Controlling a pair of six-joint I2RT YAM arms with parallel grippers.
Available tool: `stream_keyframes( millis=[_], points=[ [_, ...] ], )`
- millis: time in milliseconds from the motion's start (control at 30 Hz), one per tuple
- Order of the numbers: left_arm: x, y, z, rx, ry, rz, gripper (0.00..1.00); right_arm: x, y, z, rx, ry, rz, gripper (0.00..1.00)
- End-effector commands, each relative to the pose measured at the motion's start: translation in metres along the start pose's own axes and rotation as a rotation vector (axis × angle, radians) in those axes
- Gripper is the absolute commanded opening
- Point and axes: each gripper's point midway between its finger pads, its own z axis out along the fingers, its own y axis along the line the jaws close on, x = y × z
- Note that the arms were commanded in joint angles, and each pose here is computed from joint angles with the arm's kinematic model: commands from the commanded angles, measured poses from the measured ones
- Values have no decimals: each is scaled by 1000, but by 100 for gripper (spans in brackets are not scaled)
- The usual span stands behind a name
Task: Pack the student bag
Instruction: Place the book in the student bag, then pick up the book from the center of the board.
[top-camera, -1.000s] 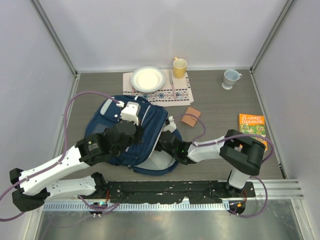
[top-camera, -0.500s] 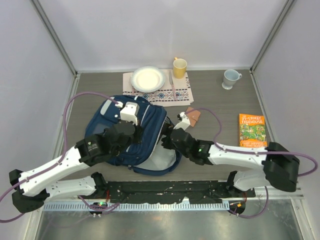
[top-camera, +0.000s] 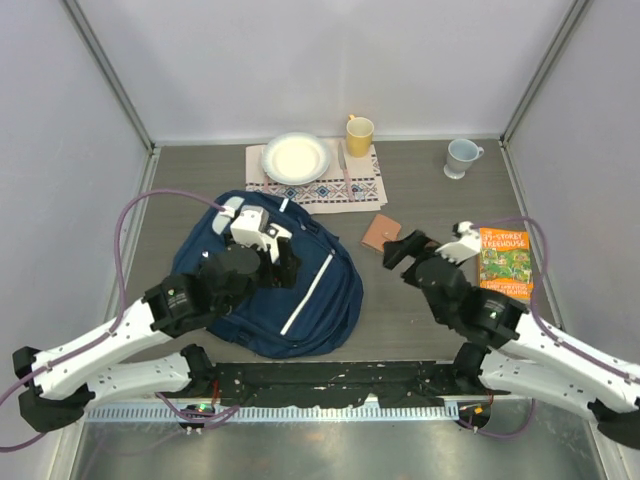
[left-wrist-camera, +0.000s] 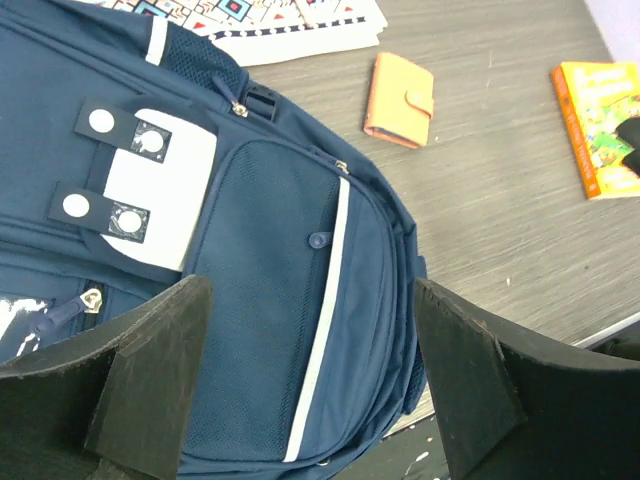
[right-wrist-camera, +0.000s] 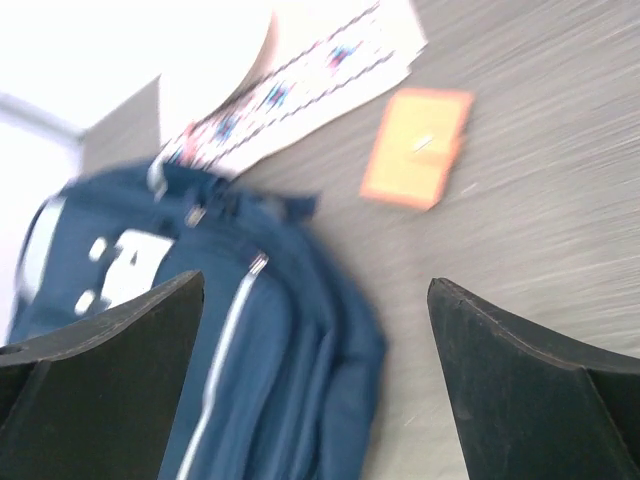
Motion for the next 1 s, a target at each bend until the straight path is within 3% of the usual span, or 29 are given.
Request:
stream_keyframes(
  millis=[0, 167, 267, 433, 500, 633, 967],
  points=[
    [-22, -4, -3, 17, -85, -61, 87, -73, -61, -1, 272, -184, -119, 100],
    [-19, -12, 2, 40, -68, -58, 99, -130, -145, 8, 598, -221, -138, 100],
    [-18, -20, 7, 63, -58, -58, 100, -145, -197, 17, 777, -218, -68, 100],
    [-17, -32, 11, 98, -37, -49, 100, -148, -273, 34, 969, -107, 60, 100],
    [-16, -35, 11, 112, -30, -49, 100, -154, -295, 29, 1031, -137, 62, 100],
    [-9, -35, 15, 112, -18, -46, 100, -173, -301, 32, 994, -209, -14, 100],
    [1, -50, 29, 139, 32, -41, 100, -160, -355, 51, 958, -143, 66, 100]
  ],
)
